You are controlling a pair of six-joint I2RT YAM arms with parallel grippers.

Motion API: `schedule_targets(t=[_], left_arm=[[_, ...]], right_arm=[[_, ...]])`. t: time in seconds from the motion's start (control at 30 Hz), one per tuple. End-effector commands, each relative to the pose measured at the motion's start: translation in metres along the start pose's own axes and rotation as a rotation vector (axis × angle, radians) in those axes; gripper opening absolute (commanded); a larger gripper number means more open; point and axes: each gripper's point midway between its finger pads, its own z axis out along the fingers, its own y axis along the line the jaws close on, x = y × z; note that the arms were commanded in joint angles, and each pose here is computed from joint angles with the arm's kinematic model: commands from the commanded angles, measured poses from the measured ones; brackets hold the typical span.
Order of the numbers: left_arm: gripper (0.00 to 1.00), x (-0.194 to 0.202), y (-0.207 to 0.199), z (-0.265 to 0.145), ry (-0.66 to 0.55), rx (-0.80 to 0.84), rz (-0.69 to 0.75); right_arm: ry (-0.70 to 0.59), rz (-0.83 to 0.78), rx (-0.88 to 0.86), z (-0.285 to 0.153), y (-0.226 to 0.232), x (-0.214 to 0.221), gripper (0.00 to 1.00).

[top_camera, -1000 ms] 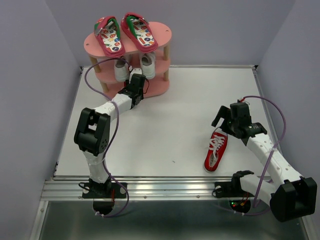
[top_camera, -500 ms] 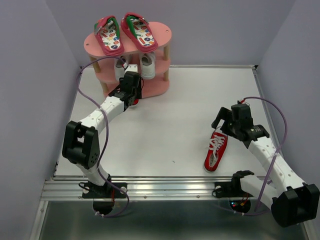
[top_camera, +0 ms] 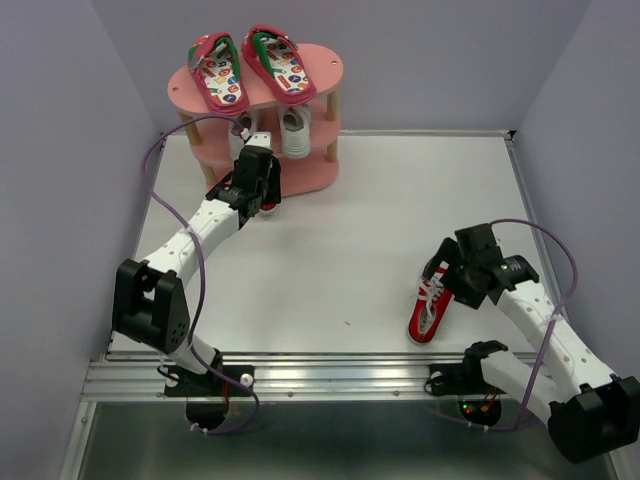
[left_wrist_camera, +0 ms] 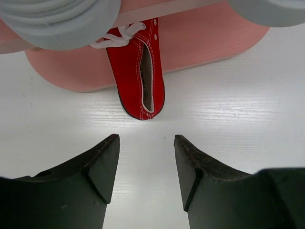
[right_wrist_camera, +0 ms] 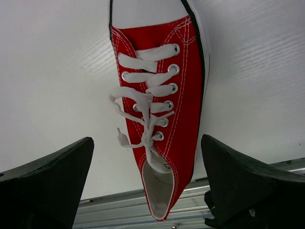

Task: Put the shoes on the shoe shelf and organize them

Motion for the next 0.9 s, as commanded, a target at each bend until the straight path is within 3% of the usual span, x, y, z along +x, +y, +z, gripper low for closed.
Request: schedule_targets(t=[0.0,0.27,0.6,0.8,0.87], left_arm=[[0.61,-0.001,-0.001,-0.008,-0.004,0.027,-0.014],[0.61,0.011,-0.008,-0.01,0.028,0.069,-0.018],[0.6,0.025,-0.009,-0.021,0.056,0.095,-0.013],[0.6,0.02,-0.007,-0.032,0.044,0.1,-0.023],[0.6,0.019,-0.007,-0.036,0.04,0.103,-0.024]], right_arm=[[0.052,0.03,0.032,-0.011,-0.01,0.016,1.0],[0.133,-0.04,-0.019,-0.003,0.004,0.042,1.0],[0.13,-0.122,0.076,0.011,0.008,0.068,0.99],[0.147,-0.163,0.097,0.019,0.007,0.084,0.84],[0.151,-0.176,0.105,0.021,0.005,0.088,0.73]])
